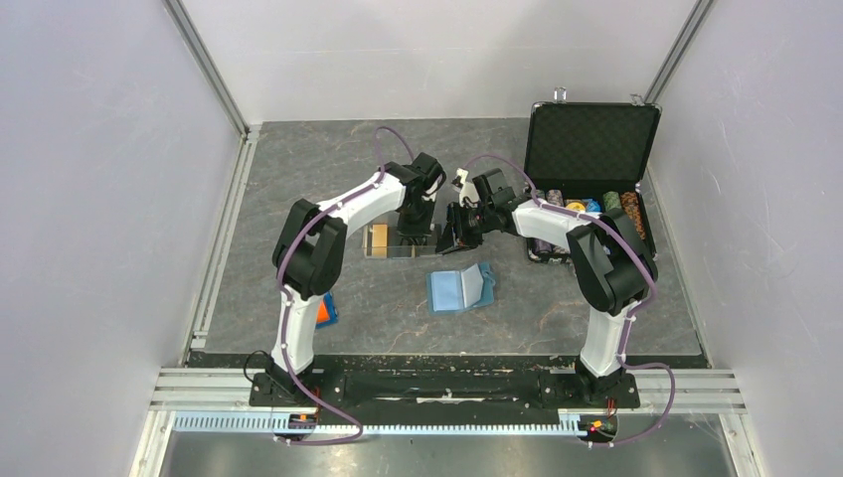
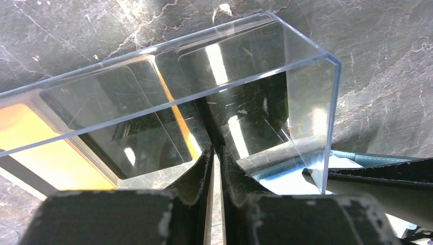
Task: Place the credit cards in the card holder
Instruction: Pick up the credit card from the storage box.
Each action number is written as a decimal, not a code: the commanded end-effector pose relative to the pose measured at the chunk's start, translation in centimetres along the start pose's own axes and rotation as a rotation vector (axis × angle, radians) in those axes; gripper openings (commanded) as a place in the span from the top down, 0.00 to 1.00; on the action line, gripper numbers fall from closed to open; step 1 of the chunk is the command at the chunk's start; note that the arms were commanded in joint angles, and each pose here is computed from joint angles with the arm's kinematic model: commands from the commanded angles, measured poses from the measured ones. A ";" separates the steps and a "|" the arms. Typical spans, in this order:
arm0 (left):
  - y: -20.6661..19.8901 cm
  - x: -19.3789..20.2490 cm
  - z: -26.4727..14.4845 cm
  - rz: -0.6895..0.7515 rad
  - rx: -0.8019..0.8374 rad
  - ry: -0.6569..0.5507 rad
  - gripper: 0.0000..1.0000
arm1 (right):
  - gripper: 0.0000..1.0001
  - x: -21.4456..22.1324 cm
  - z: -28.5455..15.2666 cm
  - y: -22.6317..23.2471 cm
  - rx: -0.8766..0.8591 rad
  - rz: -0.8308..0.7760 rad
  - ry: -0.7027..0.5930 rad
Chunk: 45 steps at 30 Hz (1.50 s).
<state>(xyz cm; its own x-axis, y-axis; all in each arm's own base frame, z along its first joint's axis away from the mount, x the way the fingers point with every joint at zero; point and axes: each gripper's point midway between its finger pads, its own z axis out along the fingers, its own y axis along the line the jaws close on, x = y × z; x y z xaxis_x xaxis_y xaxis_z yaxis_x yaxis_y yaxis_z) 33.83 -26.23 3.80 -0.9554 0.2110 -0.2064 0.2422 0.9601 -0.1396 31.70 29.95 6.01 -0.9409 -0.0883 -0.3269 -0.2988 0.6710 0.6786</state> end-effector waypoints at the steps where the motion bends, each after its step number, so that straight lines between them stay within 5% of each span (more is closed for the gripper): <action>1: -0.8 -1.3 -1.0 0.087 0.000 -0.041 0.87 | 0.72 -1.7 -0.8 1.5 -0.028 -0.050 -0.045; 15: -3.5 -3.6 -4.0 0.034 0.162 -0.143 0.77 | 0.72 -1.5 -0.9 1.6 -0.029 -0.053 -0.043; 45: -3.8 -5.0 -3.8 -0.165 0.390 -0.204 0.74 | 0.71 -1.5 -1.4 1.8 -0.026 -0.064 -0.048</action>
<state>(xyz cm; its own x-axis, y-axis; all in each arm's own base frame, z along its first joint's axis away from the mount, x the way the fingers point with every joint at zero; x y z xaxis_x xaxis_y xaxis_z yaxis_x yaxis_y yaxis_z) 35.90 -28.93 6.04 -0.9586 0.0421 -0.2818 0.1694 0.8794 -0.4450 31.48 29.76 5.83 -0.9430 -0.0951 -0.3189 -0.2963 0.6759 0.6748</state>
